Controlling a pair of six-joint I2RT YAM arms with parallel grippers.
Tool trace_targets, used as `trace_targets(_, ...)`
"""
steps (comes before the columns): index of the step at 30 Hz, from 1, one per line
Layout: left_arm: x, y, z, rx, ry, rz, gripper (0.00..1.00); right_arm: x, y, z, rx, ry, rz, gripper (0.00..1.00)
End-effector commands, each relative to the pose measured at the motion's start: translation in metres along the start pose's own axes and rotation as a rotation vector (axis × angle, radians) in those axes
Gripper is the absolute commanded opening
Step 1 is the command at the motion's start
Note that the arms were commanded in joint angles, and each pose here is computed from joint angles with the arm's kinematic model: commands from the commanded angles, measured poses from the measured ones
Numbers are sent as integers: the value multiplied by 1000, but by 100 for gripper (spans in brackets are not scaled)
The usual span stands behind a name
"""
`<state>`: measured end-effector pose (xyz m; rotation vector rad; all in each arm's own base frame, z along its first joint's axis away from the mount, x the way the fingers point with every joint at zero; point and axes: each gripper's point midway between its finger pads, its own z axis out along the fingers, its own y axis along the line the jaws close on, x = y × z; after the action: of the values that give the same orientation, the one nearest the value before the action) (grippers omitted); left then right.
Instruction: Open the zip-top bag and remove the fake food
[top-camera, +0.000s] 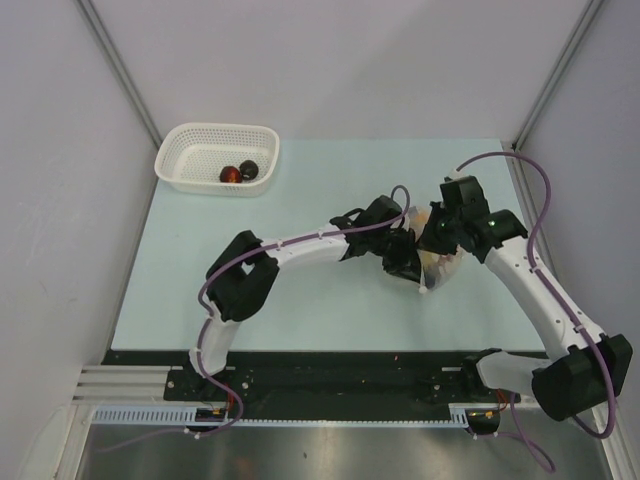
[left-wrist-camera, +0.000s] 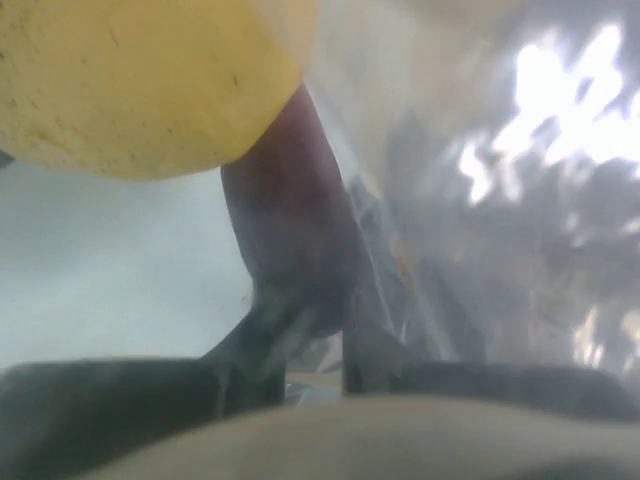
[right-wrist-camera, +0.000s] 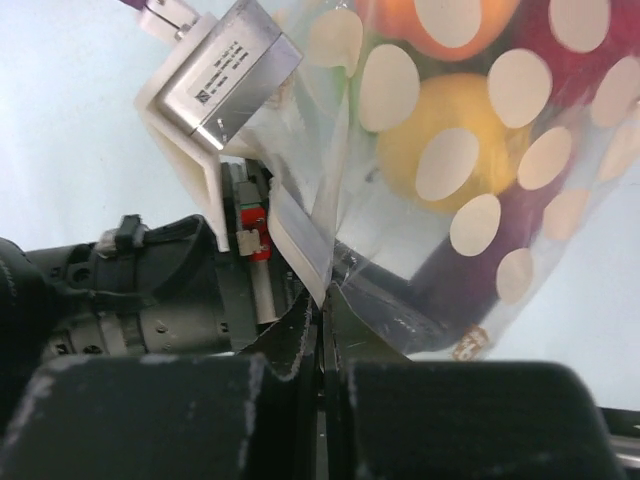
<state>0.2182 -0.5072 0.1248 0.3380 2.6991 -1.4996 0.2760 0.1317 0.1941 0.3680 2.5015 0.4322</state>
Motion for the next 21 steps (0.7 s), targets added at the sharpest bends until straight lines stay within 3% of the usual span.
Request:
trace_targets(1, -19, -20, -42, -58, -83, 217, 0, -11, 6, -23, -89, -67, -150, 0)
trace_targets(6, -35, -25, -53, -83, -119, 264, 0, 3, 1, -32, -146, -73, -231, 0)
trace_targets(12, -56, -46, -70, -74, -152, 254, 0, 32, -12, -21, -138, -11, -197, 0)
trace_targets(21, -41, -79, -93, 24, -75, 141, 0, 15, -35, -7, -37, -53, -152, 0)
